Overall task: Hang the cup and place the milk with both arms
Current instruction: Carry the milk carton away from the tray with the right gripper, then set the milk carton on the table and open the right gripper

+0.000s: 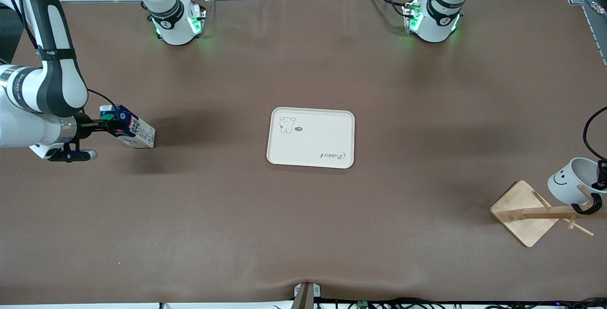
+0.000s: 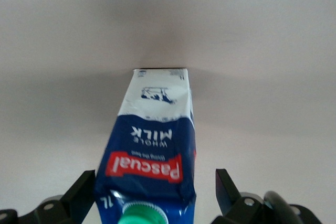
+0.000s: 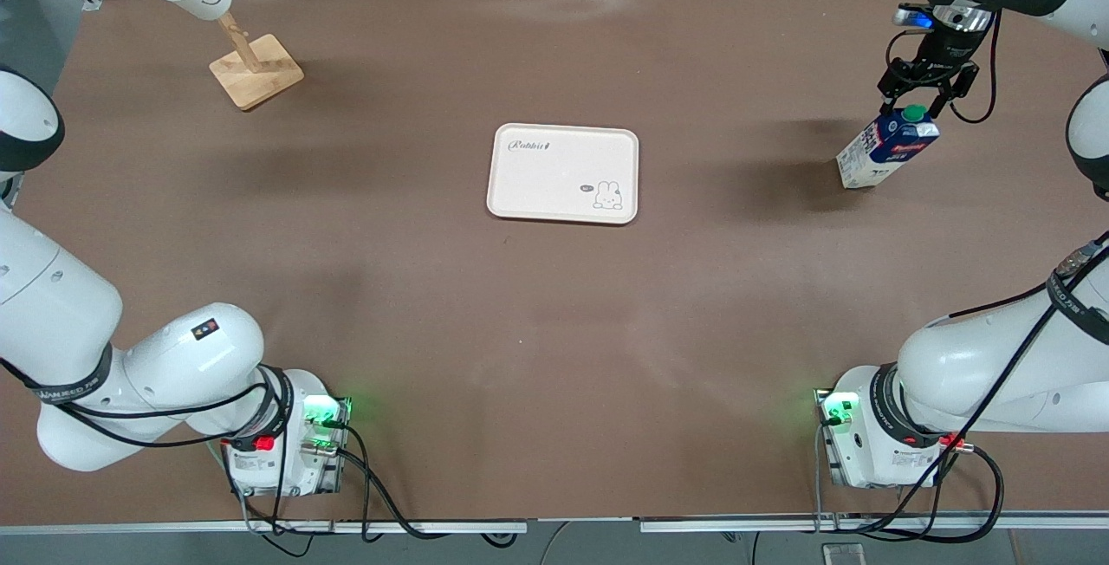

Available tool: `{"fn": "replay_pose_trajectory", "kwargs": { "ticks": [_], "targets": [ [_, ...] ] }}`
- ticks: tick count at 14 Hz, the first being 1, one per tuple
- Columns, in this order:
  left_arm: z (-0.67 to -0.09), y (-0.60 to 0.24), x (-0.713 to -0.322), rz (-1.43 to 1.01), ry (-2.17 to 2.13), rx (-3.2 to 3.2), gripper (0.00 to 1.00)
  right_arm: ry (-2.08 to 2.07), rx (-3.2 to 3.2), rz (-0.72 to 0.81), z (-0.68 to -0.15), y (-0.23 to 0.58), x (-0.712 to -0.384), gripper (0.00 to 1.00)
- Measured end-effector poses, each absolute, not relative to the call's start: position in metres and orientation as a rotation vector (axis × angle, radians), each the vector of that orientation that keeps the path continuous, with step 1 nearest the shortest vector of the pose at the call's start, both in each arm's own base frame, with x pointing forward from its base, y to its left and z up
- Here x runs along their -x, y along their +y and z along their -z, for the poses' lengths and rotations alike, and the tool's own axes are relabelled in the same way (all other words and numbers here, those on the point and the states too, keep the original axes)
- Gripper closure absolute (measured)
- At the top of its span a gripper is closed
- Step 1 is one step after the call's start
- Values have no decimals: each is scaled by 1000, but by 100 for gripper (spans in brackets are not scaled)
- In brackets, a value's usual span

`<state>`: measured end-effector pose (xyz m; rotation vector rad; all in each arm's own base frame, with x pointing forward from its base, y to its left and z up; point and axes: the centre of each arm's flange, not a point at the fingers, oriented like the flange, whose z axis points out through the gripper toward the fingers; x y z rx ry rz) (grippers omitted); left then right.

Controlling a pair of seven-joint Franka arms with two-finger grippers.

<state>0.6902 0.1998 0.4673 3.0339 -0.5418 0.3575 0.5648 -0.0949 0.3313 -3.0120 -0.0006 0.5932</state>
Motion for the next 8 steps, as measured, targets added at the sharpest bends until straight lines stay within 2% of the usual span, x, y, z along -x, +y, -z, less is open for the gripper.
{"fn": "replay_pose_trajectory", "kwargs": {
  "ticks": [1,3,4,8],
  "targets": [
    [-467,199,-692,-372,-533,-3036,91,-4,3016,-581,-337,-94,-568,0],
    [-465,190,-699,-421,-517,-3028,76,-20,3023,-553,-353,-90,-576,0],
    [-467,187,-700,-430,-521,-3028,63,-31,3029,-532,-363,-87,-581,0],
    [-474,190,-700,-445,-517,-3033,21,-93,3051,-365,-411,-61,-608,0]
  ]
}}
